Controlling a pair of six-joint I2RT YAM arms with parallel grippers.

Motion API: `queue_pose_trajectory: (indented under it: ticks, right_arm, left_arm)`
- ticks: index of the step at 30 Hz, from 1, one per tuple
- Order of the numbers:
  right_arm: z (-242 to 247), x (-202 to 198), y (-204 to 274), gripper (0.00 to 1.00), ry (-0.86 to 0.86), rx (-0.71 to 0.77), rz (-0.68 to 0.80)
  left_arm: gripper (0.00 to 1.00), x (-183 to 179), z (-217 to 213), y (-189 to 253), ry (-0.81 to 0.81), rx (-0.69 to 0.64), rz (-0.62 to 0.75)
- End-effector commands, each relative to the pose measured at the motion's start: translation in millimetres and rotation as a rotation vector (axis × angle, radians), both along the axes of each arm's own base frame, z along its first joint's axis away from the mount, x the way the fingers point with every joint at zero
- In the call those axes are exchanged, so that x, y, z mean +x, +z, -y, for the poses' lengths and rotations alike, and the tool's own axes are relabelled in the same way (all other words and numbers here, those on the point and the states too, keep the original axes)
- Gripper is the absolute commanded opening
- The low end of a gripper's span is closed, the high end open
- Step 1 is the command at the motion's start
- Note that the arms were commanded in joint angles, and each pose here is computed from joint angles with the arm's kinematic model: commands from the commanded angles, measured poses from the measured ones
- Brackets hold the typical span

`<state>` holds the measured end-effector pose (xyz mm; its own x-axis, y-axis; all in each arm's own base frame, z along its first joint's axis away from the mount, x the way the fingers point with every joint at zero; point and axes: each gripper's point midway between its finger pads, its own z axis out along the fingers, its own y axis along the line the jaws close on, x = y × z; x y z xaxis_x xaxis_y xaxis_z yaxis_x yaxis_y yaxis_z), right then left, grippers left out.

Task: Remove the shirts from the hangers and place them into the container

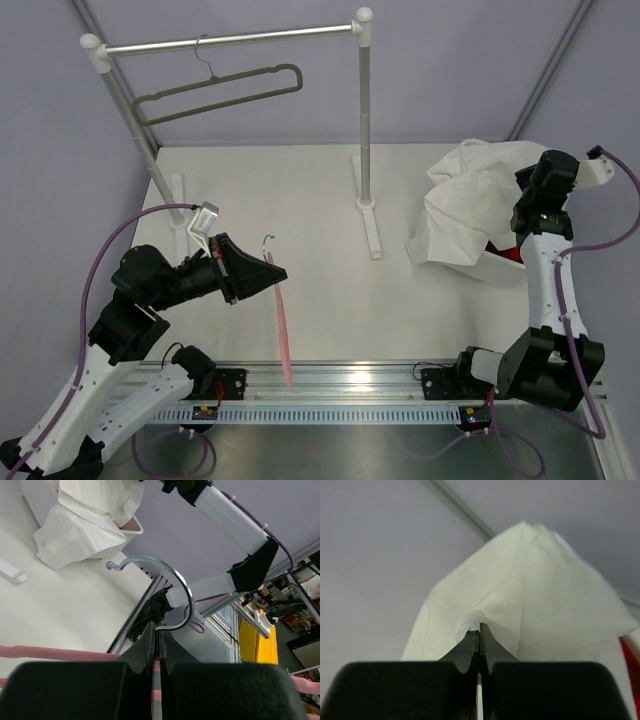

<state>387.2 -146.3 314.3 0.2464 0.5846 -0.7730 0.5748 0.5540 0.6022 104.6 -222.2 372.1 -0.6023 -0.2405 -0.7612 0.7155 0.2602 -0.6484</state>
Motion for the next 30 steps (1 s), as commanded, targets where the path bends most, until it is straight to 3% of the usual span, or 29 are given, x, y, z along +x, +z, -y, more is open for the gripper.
queue_pose_trajectory:
  ticks: [1,5,9,13,17,19,20,21,24,25,30]
  right_arm:
    - [-52,29,-83,0.00,0.205,0.154,-0.210]
    - [-69,29,-150,0.00,0.218,0.315,-0.362]
    - [-70,11,-192,0.00,0.164,0.359,-0.516]
    - [-40,-21,-191,0.01,-0.007,0.238,-0.562]
    - [-10,-53,-184,0.09,-0.138,0.085,-0.644]
    - [-3,-64,-189,0.16,-0.166,0.042,-0.693]
    - [-2,-66,-193,0.22,-0.156,0.019,-0.720]
    - [-2,-66,-199,0.37,-0.143,0.010,-0.737]
    - [-5,-60,-222,0.47,-0.088,0.005,-0.804]
    - [-7,-59,-234,0.58,-0.072,0.015,-0.851]
    - [-16,-44,-213,0.82,-0.020,-0.001,-0.827]
  left_arm:
    - [0.00,-5,0,13,-0.014,-0.058,0.033]
    - [0.00,-11,-7,17,0.001,-0.077,0.053]
    - [0.00,-11,-8,20,0.008,-0.087,0.060]
    - [0.00,-13,-9,19,0.011,-0.095,0.063]
    - [0.00,-14,-10,16,0.010,-0.094,0.058]
    - [0.00,-13,-9,12,0.007,-0.090,0.050]
    - [0.00,-13,-8,11,0.003,-0.090,0.045]
    - [0.00,-13,-8,10,0.001,-0.090,0.042]
    - [0.00,-13,-8,8,0.004,-0.089,0.038]
    - [0.00,-13,-8,10,0.004,-0.090,0.042]
    - [0.00,4,4,2,-0.005,-0.015,0.051]
